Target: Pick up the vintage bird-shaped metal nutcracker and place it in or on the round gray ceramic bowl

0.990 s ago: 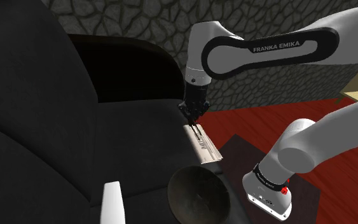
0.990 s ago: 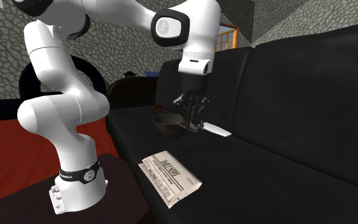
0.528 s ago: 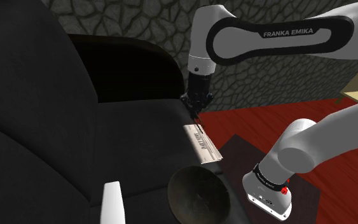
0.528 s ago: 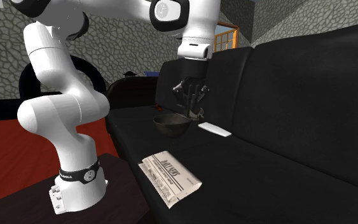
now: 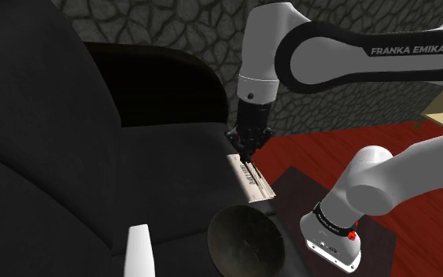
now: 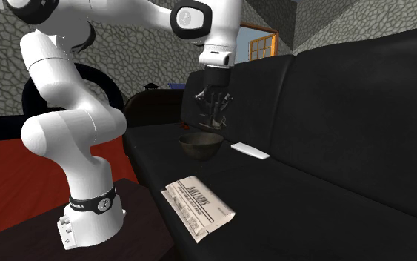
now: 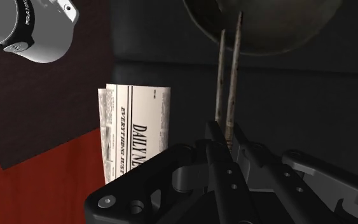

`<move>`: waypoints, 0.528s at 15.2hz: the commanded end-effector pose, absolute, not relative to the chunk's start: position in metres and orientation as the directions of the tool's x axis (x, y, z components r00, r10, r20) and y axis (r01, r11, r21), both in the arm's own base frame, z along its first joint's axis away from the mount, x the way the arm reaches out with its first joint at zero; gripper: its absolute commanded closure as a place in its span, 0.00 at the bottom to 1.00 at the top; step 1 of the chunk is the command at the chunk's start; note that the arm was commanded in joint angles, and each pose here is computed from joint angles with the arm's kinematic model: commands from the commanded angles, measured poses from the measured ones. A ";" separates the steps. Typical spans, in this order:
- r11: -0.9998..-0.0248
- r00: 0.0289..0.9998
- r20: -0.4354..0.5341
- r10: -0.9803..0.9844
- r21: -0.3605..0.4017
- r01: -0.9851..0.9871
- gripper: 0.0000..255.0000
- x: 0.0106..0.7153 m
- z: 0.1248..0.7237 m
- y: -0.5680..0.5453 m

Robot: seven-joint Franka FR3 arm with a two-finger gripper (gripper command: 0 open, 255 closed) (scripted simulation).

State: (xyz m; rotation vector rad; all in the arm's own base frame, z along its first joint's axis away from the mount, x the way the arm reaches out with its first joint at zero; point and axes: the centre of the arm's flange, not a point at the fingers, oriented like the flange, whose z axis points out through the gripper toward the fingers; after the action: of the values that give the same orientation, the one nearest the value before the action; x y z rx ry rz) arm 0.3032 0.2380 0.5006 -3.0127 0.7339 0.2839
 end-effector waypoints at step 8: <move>-0.888 0.872 -0.184 -0.455 0.016 -0.460 1.00 0.218 0.500 0.321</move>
State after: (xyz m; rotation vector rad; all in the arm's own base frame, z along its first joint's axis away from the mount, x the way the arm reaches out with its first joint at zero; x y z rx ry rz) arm 0.2272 0.3133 0.4981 -3.0127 0.7341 0.2839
